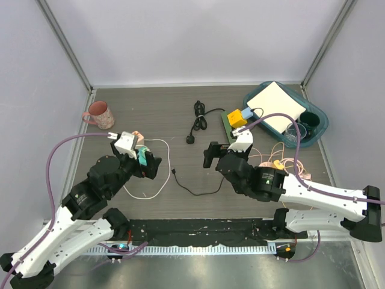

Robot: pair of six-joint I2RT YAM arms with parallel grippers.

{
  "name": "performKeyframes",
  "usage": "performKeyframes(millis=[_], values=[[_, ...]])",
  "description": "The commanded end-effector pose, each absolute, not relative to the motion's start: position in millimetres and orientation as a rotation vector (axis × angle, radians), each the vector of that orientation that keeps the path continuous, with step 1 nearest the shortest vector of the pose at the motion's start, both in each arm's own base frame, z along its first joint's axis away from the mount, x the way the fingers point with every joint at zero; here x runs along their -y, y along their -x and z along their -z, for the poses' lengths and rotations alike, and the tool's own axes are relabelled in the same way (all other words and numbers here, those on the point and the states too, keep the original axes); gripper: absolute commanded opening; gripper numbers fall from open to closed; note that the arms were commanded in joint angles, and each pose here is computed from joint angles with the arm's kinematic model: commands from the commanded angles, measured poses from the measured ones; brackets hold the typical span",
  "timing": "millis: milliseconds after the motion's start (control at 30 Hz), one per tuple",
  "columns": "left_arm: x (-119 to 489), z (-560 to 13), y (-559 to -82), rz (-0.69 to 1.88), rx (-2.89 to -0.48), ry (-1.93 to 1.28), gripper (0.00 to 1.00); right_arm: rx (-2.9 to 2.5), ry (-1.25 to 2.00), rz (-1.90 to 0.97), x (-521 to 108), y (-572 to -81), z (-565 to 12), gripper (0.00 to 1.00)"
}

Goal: Pull the plug off the socket

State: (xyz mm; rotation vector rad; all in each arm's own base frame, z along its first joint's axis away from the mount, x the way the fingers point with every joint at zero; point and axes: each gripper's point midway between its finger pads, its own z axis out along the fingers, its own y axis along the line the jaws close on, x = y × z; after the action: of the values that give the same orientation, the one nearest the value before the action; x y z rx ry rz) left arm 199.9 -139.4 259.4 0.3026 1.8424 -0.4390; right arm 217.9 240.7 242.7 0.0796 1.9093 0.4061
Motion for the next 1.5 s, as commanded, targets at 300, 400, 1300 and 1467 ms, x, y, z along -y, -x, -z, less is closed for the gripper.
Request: performKeyframes(millis=[300, 400, 1300, 1467], values=[[133.3, -258.3, -209.4, 0.354, -1.873, -0.28, 1.0, -1.848, -0.094, 0.079, -188.6, -236.0, -205.1, 1.0], [134.1, -259.6, -208.4, 0.365, -1.867, -0.283, 1.0, -1.913, -0.129, 0.173, -177.8, -244.4, -196.6, 0.99], [141.6, -253.2, -207.9, 0.384, -1.895, -0.31, 1.0, -2.246, -0.617, 0.182, -30.3, -242.1, -138.6, 0.74], [142.2, -252.9, -207.3, 0.387, -1.896, -0.314, 1.0, -2.272, -0.63, 0.182, -31.9, -239.1, -117.1, 0.74]])
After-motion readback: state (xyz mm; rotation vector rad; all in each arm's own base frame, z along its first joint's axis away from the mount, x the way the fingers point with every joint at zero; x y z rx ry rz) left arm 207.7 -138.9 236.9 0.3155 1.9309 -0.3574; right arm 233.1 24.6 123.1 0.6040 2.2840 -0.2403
